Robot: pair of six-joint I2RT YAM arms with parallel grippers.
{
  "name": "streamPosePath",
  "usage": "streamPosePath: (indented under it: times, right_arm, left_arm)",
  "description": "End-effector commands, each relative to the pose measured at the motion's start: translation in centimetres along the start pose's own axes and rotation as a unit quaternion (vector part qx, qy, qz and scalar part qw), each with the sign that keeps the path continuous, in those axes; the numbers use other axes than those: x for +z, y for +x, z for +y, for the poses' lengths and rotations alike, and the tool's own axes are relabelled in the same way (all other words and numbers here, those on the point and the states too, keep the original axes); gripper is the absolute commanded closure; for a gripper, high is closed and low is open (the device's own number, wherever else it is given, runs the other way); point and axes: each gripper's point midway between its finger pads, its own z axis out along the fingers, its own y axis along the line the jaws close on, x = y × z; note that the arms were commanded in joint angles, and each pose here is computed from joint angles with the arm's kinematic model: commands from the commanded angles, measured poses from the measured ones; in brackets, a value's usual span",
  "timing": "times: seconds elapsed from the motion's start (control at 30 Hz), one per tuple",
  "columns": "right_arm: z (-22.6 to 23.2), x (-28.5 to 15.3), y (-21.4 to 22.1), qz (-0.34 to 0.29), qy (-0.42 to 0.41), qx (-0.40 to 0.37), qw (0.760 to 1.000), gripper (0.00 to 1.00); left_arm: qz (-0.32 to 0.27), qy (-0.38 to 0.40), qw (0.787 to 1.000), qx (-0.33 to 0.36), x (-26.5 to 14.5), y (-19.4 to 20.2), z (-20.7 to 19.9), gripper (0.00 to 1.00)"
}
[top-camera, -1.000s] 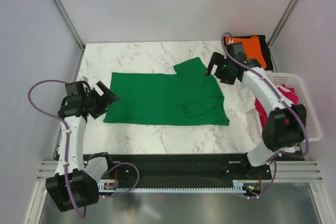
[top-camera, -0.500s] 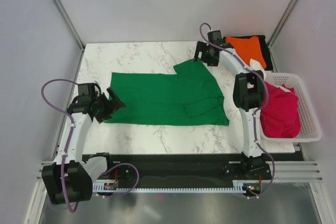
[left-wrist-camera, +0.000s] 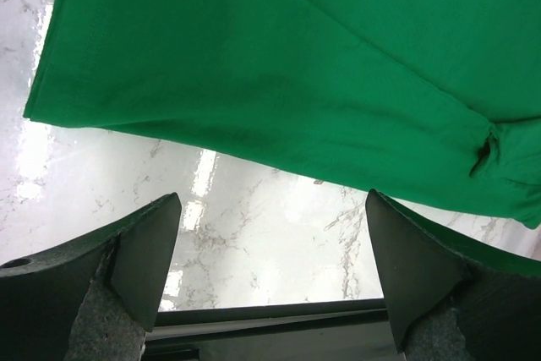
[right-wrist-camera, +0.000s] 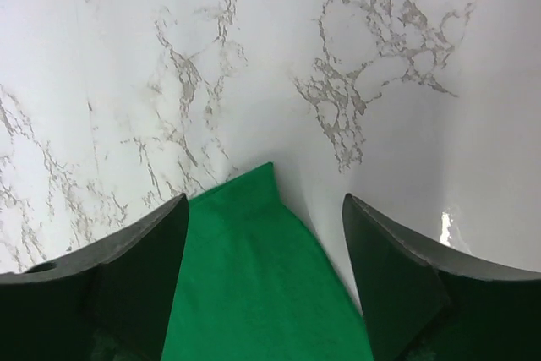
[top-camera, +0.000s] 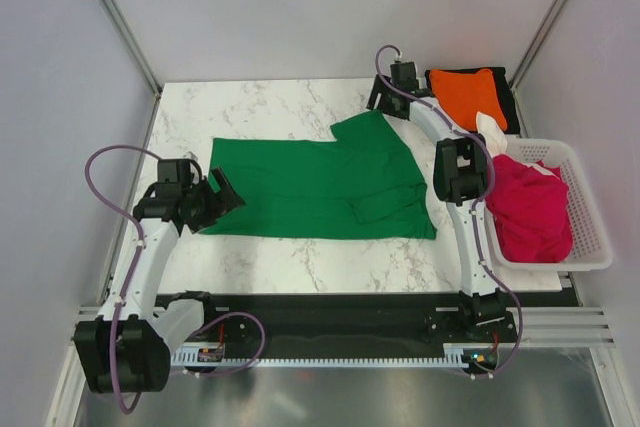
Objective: Fold and stack the t-shirts
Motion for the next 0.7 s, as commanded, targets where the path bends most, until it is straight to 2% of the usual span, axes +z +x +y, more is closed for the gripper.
streamPosePath:
  times: [0.0, 0.2, 0.23, 0.33, 0.4, 0.5, 0.57, 0.63, 0.67]
  right_arm:
    - [-0.1, 1.9, 3.2, 0.028, -0.005, 0.01, 1.0, 0.21]
    - [-0.5, 2.2, 6.7, 0.054, -0.012, 0.019, 0.998, 0.5]
    - [-0.6, 2.2, 7.0, 0.053, -0.013, 0.021, 0.998, 0.59]
    - [-0.8, 2.2, 8.1, 0.057, -0.02, 0.032, 0.998, 0.71]
    - [-0.8, 2.3, 8.6, 0.059, -0.025, 0.033, 0.997, 0.75]
    - [-1.5, 2.4, 10.1, 0.072, -0.026, 0.04, 0.996, 0.85]
    - [-1.3, 2.3, 10.0, 0.07, -0.031, 0.041, 0.996, 0.96]
    - [-1.4, 2.0, 9.9, 0.06, -0.032, 0.042, 0.997, 1.0]
    - [-1.5, 1.9, 10.0, 0.06, -0.031, 0.042, 0.997, 1.0]
  left_arm:
    - [-0.012, -0.009, 1.0, 0.021, 0.1, -0.4, 0.1, 0.03]
    - [-0.005, -0.016, 0.999, 0.032, 0.4, 0.1, -0.1, 0.02]
    - [-0.006, -0.021, 0.999, 0.031, 0.4, 0.0, 0.0, 0.01]
    - [0.004, -0.033, 0.999, 0.029, 1.1, -0.2, 0.3, 0.01]
    - [0.002, -0.042, 0.999, 0.025, 1.6, -0.7, 0.4, 0.01]
    - [-0.013, -0.085, 0.996, 0.01, 2.7, -2.9, 1.0, 0.01]
    - [-0.04, -0.112, 0.993, 0.014, 3.6, -5.7, 1.2, 0.0]
    - [-0.081, -0.135, 0.987, 0.03, 3.8, -9.2, 0.9, 0.0]
    - [-0.074, -0.151, 0.985, 0.032, 4.9, -10.0, 1.4, 0.0]
